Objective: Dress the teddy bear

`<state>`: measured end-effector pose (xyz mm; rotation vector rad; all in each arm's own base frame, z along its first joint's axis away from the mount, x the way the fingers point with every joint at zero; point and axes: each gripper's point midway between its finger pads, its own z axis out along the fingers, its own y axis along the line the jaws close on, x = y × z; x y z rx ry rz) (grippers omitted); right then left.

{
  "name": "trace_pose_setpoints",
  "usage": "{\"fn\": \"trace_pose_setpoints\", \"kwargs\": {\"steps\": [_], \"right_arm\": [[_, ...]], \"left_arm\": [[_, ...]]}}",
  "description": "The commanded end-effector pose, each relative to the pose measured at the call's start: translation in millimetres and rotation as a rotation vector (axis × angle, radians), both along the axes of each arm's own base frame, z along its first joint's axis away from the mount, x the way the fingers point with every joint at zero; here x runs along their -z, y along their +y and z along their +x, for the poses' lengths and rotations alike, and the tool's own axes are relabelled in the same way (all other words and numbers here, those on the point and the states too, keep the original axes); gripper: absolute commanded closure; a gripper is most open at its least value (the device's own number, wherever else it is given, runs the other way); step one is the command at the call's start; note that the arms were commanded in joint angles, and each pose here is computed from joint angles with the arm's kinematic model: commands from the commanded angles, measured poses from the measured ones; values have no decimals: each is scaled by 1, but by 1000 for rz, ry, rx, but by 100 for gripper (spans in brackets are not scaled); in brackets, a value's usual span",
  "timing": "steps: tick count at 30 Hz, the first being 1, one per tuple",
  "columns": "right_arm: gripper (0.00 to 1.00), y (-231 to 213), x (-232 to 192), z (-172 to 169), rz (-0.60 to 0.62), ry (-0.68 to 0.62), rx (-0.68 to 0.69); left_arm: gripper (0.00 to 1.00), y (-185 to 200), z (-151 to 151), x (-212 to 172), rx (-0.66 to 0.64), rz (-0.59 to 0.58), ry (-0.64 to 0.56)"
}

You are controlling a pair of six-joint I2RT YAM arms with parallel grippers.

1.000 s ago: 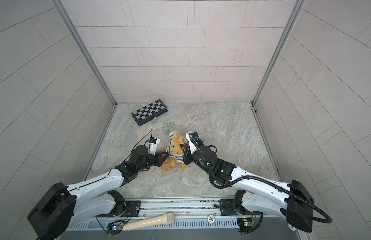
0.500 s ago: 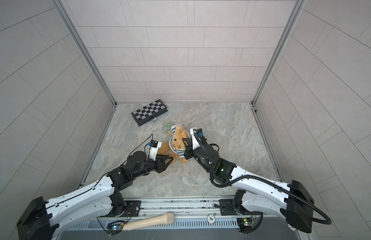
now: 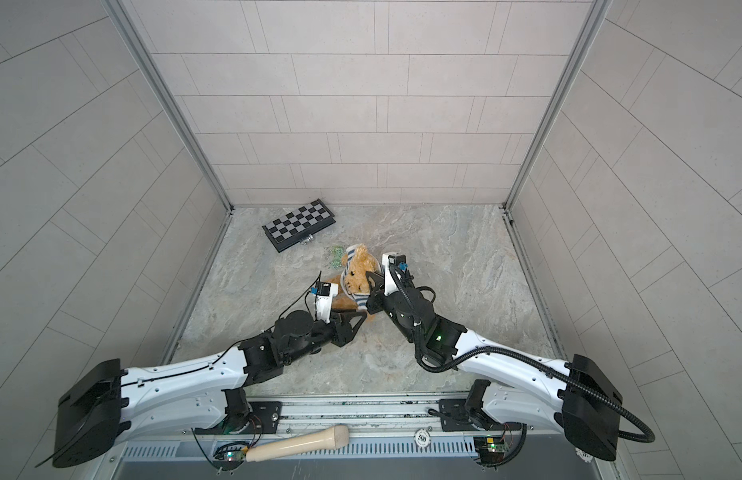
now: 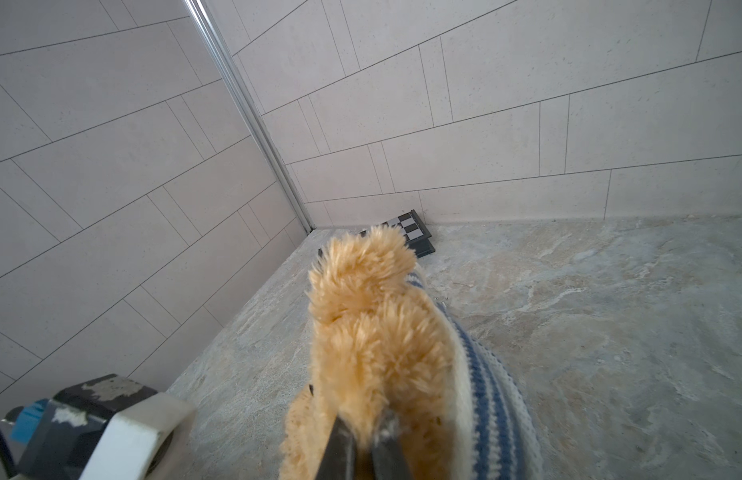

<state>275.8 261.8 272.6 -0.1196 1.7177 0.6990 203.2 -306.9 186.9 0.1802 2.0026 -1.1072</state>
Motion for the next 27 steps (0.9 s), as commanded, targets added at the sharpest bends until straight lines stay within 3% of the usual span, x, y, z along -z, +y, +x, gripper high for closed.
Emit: {"fn": "trace_pose_setpoints", "kwargs": {"steps": [1, 8, 14, 22, 25, 27], "right_arm": [[100, -5, -22, 1, 108, -34, 27], [100, -4, -21, 0, 111, -35, 22], [100, -3, -20, 0, 114, -34, 18], [100, -3, -17, -1, 114, -32, 20], [100, -3, -18, -1, 119, -33, 18], [100, -3, -18, -1, 123, -31, 18]], "left_arm": [[50, -14, 10, -34, -28, -133, -18], [51, -18, 18, -26, -66, -144, 15], [67, -16, 24, -21, -107, -136, 23], [59, -24, 20, -37, -56, -167, -10], [68, -26, 22, -37, -61, -160, -8], [82, -28, 23, -32, -63, -148, 3]]}}
